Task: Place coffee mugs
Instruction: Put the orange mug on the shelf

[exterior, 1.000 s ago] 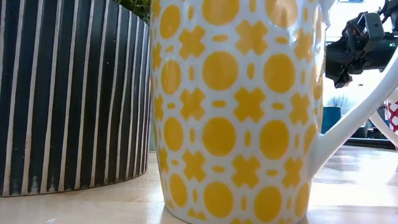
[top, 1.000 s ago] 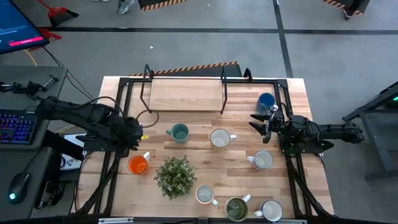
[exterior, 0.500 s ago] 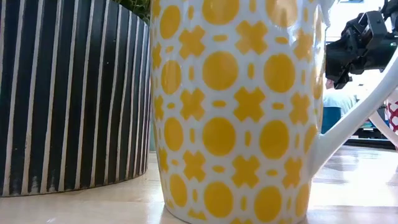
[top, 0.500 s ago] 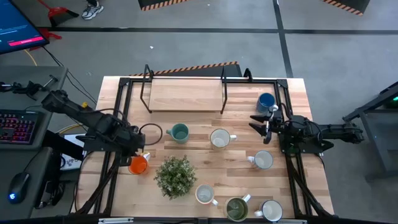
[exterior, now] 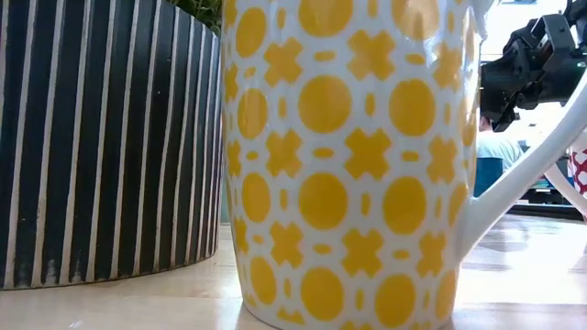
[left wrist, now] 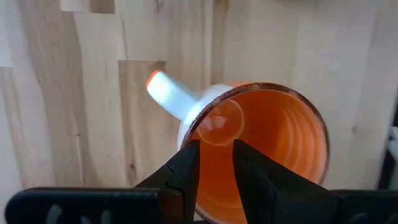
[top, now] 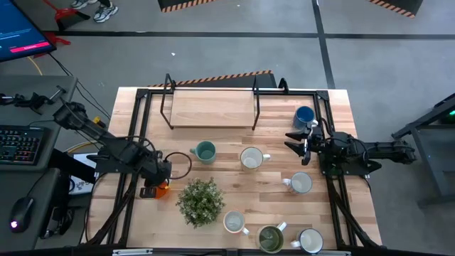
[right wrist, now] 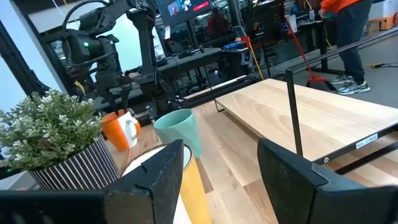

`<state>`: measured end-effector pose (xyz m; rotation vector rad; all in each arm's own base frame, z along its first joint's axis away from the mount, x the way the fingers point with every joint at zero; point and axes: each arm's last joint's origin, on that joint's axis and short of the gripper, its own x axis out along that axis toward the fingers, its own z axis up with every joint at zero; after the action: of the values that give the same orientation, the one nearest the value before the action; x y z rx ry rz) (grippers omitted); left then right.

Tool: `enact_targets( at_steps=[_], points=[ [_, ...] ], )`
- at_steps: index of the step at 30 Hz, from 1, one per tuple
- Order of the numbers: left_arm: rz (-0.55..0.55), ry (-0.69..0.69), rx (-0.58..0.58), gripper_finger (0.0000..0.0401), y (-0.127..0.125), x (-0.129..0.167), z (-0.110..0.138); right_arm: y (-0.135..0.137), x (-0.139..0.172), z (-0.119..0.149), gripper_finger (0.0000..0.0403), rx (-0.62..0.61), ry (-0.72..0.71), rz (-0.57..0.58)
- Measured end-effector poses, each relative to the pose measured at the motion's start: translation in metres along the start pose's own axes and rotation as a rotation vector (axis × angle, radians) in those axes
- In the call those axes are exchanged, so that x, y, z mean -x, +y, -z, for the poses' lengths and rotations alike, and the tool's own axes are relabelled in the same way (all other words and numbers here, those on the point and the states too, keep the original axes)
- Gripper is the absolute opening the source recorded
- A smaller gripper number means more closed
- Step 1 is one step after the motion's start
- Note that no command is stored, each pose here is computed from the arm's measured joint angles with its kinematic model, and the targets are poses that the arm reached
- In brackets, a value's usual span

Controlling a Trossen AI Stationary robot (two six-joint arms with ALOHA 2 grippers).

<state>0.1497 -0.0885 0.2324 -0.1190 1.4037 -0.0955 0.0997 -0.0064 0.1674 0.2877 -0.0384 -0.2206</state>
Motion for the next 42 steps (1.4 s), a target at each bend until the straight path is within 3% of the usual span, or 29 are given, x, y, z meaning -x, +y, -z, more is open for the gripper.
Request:
enact_targets(
  at_steps=[23, 42],
  points=[
    [-0.031, -0.063, 0.027, 0.0087, 0.007, 0.013, 0.008, 0.001, 0.000, 0.001, 0.0193, 0.002, 0.021, -0.039],
    [-0.109, 0.021, 0.000, 0.0087, 0.002, -0.007, -0.002, 0.001, -0.001, 0.002, 0.0193, 0.004, 0.027, -0.037]
  ],
)
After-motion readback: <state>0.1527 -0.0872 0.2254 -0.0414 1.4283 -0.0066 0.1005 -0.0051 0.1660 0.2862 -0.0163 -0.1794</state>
